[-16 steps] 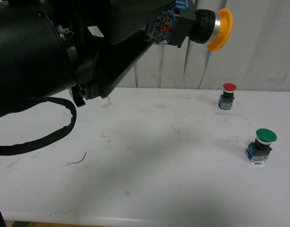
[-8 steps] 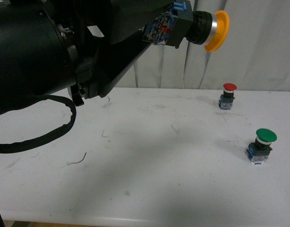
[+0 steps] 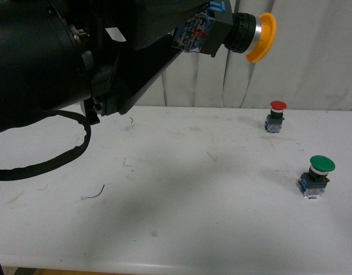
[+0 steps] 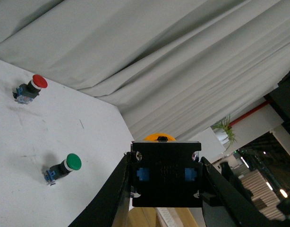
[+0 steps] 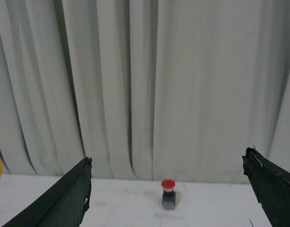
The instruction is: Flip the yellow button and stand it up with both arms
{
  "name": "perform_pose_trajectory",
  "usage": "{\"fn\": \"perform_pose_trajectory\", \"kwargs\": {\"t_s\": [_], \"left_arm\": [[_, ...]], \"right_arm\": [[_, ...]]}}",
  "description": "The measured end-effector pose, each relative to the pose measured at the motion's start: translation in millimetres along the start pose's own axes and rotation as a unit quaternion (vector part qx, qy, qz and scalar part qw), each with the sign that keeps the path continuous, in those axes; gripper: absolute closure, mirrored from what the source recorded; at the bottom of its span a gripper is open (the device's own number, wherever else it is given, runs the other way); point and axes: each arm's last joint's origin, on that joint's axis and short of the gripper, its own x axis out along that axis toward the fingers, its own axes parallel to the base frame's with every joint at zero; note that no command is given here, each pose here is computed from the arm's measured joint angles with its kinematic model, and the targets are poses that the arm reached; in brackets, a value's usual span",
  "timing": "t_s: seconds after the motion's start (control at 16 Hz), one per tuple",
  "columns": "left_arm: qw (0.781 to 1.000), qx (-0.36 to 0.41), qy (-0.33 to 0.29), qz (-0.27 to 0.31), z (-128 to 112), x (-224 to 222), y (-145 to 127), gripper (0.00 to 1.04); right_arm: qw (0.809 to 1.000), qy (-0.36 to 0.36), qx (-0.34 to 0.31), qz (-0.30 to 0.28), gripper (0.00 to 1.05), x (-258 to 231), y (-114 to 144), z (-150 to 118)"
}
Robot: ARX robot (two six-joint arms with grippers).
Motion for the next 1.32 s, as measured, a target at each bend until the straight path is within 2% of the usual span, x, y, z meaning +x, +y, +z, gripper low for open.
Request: {"fn": "perform_pose_trajectory", "kwargs": {"t_s": [0.13, 0.25, 0.31, 0.44, 0.5, 0.56, 0.63, 0.69, 0.75, 0.81, 0.94, 1.32], "left_arm": [[1.000, 0.005, 0.000, 0.002, 2, 1, -1, 0.70], [1.000, 0.012, -0.006, -0.001, 7, -1, -4, 0.70], [1.000, 0.013, -0.007, -0.001, 8, -1, -4, 0.70], [1.000, 0.015, -0.007, -0.002, 9, -1, -4, 0.70], [1.000, 0.015, -0.008, -0.003, 9, -1, -4, 0.70], [1.000, 0.016, -0.006, -0.005, 8, -1, -5, 0.70], [1.000, 0.015, -0.005, -0.005, 8, 0, -5, 0.70], [1.000, 0.017, -0.006, -0.007, 9, 0, -5, 0.70], [1.000, 0.017, -0.007, -0.007, 9, 1, -5, 0.70], [1.000, 0.017, -0.007, -0.007, 9, 2, -5, 0.70], [1.000, 0.017, -0.006, -0.007, 9, 1, -5, 0.70], [1.000, 0.016, -0.005, -0.007, 9, 2, -3, 0.70]], "right_arm": [[1.000, 0.003, 0.026, 0.010, 0.06, 70, -7, 2], [0.997, 0.039, 0.066, 0.031, 0.06, 115, -9, -7], [0.994, 0.027, 0.087, 0.052, 0.06, 130, -9, 2], [0.980, -0.012, 0.148, 0.132, 0.06, 138, -6, 22], [0.961, 0.000, 0.198, 0.195, 0.06, 133, -4, 17], [0.885, 0.146, 0.364, 0.249, 0.06, 122, -5, -29], [0.781, 0.250, 0.534, 0.205, 0.06, 120, -8, -67], [0.727, 0.267, 0.605, 0.185, 0.06, 129, -7, -69], [0.709, 0.271, 0.625, 0.184, 0.06, 133, -4, -68], [0.680, 0.279, 0.650, 0.190, 0.06, 140, 4, -64], [0.664, 0.286, 0.660, 0.204, 0.06, 146, 14, -61], [0.654, 0.307, 0.645, 0.250, 0.06, 151, 45, -57]]}}
